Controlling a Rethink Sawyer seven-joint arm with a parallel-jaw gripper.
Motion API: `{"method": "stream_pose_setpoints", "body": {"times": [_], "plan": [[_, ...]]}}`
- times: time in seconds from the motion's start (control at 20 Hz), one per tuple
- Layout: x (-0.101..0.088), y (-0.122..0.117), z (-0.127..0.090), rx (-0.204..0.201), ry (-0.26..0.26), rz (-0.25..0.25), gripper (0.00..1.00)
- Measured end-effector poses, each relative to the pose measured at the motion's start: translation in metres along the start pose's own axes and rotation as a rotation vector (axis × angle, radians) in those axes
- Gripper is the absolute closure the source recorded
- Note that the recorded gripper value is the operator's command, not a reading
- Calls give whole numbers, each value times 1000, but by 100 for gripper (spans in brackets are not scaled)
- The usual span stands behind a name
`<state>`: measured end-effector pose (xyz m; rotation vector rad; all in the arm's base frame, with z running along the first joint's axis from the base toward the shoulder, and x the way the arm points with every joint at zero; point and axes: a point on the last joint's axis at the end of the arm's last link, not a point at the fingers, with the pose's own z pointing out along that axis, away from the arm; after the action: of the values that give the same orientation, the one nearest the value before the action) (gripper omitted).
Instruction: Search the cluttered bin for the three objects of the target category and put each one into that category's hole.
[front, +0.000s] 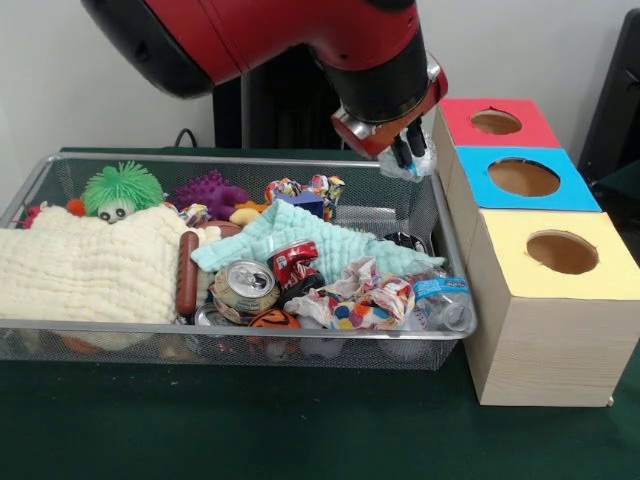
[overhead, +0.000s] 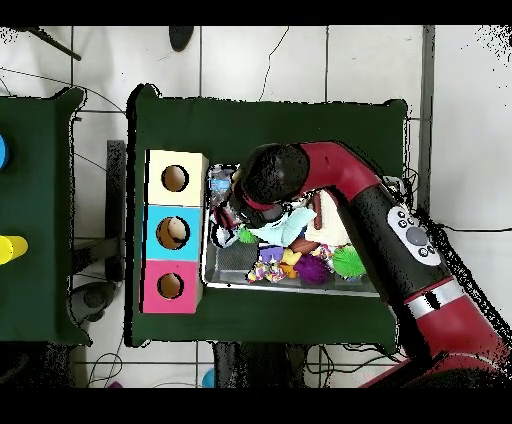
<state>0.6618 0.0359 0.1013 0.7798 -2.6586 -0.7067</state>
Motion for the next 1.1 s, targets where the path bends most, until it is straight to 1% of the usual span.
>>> {"method": "stream_pose_setpoints", "body": {"times": [0.05, 0.2, 0.35, 0.5, 0.55, 0.65, 0.7, 0.75, 0.8, 0.9, 1.0, 1.1], "plan": [[-2, 3, -5, 7, -1, -3, 100], [-7, 11, -11, 13, -3, -12, 100], [-15, 25, -12, 11, -1, -27, 100], [-22, 36, -11, 7, 5, -40, 100], [-28, 47, -9, 5, 10, -53, 100], [-31, 51, -9, 4, 12, -57, 100], [-36, 60, -6, 1, 16, -68, 100], [-38, 63, -6, 0, 17, -71, 100], [-40, 66, -5, -1, 18, -75, 100], [-48, 79, 1, -5, 18, -92, 100], [-51, 83, 2, -6, 17, -97, 100], [-58, 94, 7, -5, 10, -111, 100]]}}
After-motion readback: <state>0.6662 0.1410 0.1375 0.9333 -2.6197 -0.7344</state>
